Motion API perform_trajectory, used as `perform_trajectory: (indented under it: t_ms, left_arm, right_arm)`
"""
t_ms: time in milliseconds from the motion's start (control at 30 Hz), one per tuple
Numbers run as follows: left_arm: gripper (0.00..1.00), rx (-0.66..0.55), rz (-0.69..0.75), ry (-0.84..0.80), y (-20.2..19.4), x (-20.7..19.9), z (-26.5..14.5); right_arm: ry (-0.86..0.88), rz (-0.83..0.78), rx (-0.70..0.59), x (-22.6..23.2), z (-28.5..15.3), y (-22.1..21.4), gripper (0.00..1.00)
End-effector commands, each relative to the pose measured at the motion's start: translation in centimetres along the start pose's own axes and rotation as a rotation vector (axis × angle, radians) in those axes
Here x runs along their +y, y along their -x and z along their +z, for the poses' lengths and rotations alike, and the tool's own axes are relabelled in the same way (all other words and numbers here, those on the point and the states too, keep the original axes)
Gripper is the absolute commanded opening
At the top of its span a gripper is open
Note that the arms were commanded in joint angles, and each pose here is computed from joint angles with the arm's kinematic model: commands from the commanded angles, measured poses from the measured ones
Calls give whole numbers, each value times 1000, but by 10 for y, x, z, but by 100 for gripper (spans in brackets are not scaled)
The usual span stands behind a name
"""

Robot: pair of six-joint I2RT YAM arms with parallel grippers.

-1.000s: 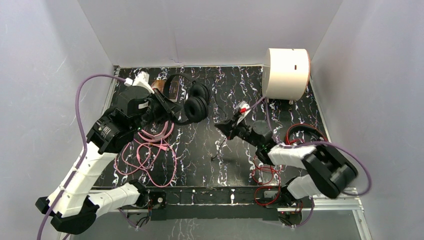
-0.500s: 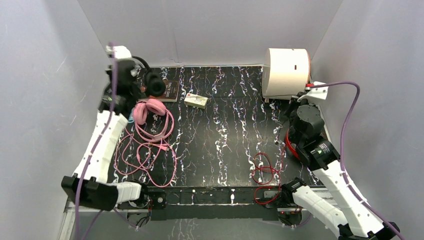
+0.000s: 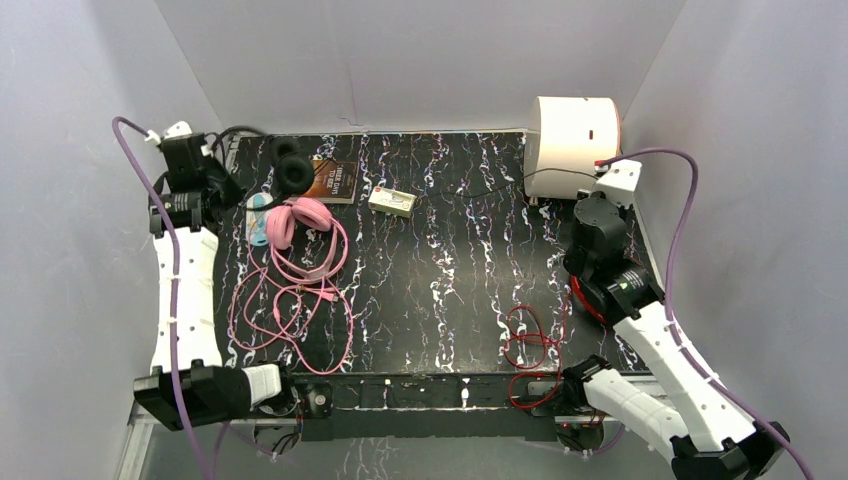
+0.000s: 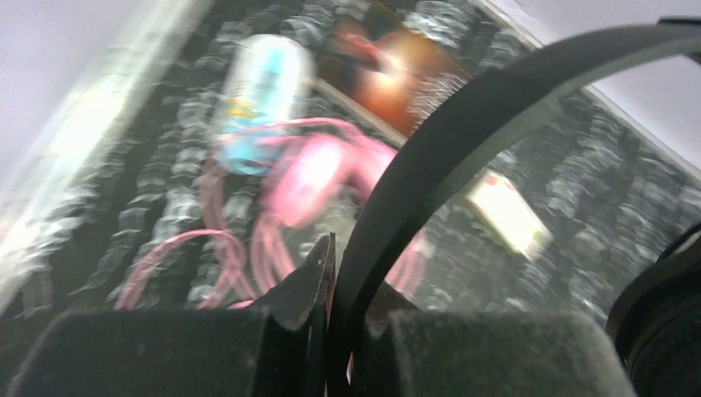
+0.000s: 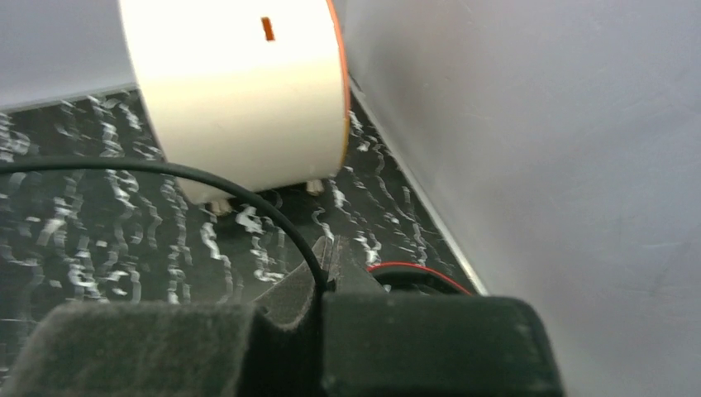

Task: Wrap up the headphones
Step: Straighten the headphones cable.

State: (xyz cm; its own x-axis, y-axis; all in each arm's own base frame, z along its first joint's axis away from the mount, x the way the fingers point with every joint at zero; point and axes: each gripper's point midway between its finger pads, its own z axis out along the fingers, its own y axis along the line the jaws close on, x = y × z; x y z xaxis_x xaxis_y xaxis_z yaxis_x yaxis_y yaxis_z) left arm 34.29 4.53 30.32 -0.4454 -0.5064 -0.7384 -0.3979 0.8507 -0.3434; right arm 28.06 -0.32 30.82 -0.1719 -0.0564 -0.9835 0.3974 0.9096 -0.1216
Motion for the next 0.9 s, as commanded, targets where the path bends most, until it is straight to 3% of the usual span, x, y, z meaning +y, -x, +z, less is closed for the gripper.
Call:
perform_trajectory:
  t_ms: [0, 67, 200, 367, 433, 500, 633, 733, 800, 867]
  left_arm:
    - [0, -364, 114, 776, 43, 123, -68]
    - [0, -462, 106, 887, 59, 132, -84]
    - [0, -576, 61, 936, 81, 131, -96]
    - [0, -575, 56, 861, 81, 124, -81]
    - [0, -515, 66, 706, 76, 105, -62]
    - [0, -404, 75, 450, 64, 67, -40]
    - [0, -86, 86, -310, 10, -62, -36]
    - [0, 151, 24, -711, -27, -123, -71]
    - [0, 233, 23, -879, -37, -141, -95]
    - [0, 248, 32, -925, -41, -144, -107]
  right_arm:
    - [-196, 79, -124, -50, -10, 48, 0]
    - [-217, 133, -131, -63, -19, 52, 0]
    - [-256, 301, -221, -109, -53, 80, 0]
    - [-306, 325, -328, -154, -83, 92, 0]
    - [-231, 316, -383, -149, -86, 102, 0]
    - [-100, 220, -349, -114, -72, 97, 0]
    - [193, 76, -57, -17, -41, 26, 12]
    - [429, 32, 138, 44, -42, -30, 21]
    - [520, 33, 241, 64, -50, -60, 29]
    - [651, 16, 311, 83, -65, -79, 50]
